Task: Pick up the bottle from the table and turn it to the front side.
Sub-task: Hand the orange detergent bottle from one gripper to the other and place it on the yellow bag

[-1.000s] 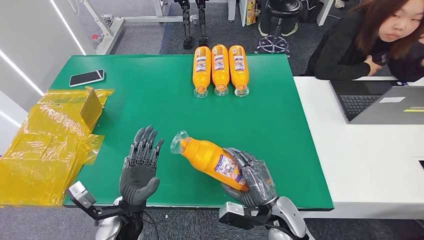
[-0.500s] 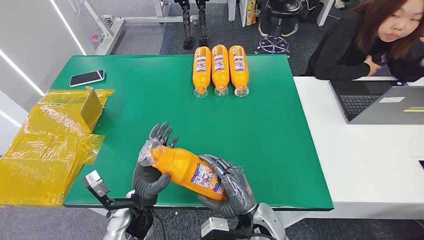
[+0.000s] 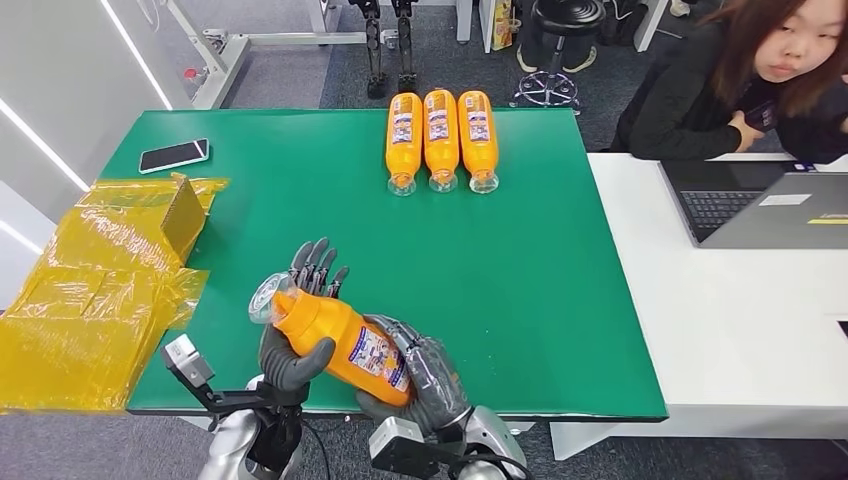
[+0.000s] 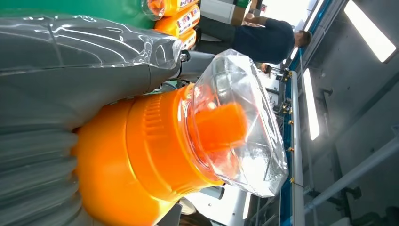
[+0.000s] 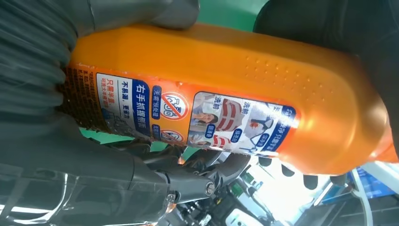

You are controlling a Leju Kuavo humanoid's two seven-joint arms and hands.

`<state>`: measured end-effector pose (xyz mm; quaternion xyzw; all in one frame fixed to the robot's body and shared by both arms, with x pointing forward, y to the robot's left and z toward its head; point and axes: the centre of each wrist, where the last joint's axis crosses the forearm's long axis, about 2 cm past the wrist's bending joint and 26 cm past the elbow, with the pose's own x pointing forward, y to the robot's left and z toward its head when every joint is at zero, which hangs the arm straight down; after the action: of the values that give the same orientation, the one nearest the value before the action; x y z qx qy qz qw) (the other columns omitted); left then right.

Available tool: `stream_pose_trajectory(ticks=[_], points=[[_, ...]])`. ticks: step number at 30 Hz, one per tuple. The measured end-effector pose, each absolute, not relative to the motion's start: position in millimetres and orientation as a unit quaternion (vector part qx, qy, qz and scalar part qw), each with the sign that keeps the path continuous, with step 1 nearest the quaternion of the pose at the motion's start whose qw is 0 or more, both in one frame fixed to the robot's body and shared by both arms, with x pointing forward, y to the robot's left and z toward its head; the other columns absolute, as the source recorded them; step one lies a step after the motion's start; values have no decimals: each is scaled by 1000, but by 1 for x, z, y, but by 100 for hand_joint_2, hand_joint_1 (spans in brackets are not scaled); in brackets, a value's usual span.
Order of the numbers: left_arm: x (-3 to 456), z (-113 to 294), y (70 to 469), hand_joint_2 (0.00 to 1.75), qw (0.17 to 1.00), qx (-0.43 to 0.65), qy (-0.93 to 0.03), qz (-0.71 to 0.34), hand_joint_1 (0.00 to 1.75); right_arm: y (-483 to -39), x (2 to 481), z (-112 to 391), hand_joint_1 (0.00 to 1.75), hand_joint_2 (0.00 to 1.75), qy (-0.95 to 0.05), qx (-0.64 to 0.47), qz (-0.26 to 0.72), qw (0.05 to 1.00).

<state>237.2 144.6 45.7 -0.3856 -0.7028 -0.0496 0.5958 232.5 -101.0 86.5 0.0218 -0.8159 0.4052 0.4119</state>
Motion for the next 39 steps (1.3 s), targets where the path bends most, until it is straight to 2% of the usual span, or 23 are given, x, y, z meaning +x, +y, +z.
stream_pose_trajectory(ticks=[3,7,23,25,27,29,39], points=[[235,46,149,175,597,-380,-705,-51,0,-97,232,83,175,175,-812,33,411,413],[230,45,154,175,600,-376,-705,-50,175,-93,230,79,175,175,-806,42,420,414],[226,44,157,175,596,-386,-702,-53,175,-100,222,67,175,175,-800,39,421,425],[226,44,157,175,596,-385,-702,-53,175,-101,222,67,142,175,-800,38,422,425],[226,44,157,175,597,-384,-703,-53,175,-101,222,67,55,175,-800,38,422,425],[227,45,157,175,596,-383,-704,-52,175,-101,222,67,0,175,-801,37,420,425],[237,52,157,175,586,-379,-714,-55,175,-101,222,67,0,175,-801,36,416,429]])
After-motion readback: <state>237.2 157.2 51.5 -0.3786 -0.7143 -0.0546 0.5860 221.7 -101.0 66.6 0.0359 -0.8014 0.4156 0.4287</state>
